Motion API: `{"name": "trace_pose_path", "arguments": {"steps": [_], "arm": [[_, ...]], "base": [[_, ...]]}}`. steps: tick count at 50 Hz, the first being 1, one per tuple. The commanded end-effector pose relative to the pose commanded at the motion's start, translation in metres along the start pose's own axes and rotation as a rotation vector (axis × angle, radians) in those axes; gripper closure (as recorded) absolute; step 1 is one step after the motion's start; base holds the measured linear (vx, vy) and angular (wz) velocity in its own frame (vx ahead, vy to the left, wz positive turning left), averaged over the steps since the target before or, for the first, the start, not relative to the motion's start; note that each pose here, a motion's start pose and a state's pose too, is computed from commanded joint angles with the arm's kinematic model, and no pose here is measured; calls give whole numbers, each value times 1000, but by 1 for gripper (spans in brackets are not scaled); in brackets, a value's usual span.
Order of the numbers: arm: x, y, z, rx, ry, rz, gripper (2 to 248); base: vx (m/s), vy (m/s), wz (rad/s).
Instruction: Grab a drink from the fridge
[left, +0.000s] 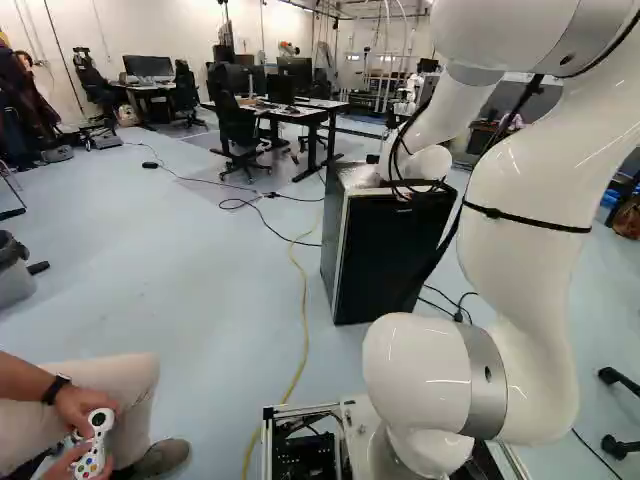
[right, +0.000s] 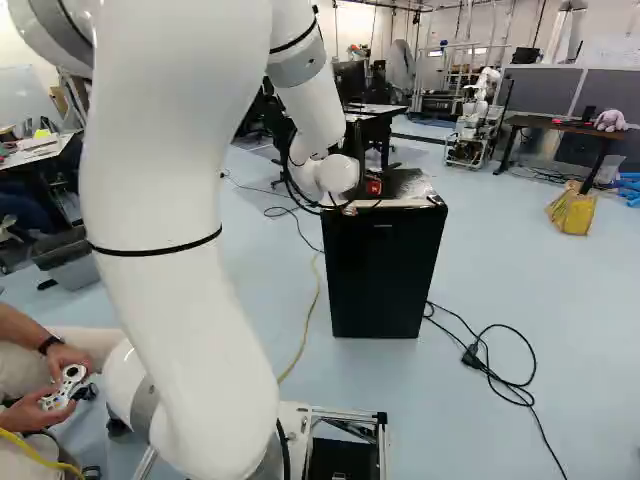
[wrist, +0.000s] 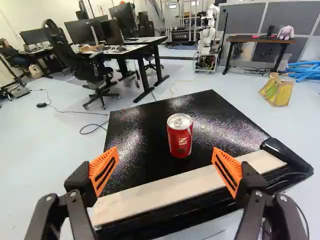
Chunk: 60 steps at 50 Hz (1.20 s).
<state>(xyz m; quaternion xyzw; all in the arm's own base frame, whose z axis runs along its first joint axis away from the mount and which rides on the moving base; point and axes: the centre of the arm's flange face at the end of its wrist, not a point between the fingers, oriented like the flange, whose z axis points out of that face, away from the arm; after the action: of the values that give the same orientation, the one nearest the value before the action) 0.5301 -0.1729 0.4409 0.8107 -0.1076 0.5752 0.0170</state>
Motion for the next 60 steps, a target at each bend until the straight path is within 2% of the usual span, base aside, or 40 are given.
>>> {"name": "trace_pose_path", "arguments": {"steps": [39,60], "arm": [[-28,-1,28,94,31,-59,3],[-42,7,49,118,55,-63,3]], "base": [[0,0,0],[0,0,0]]}}
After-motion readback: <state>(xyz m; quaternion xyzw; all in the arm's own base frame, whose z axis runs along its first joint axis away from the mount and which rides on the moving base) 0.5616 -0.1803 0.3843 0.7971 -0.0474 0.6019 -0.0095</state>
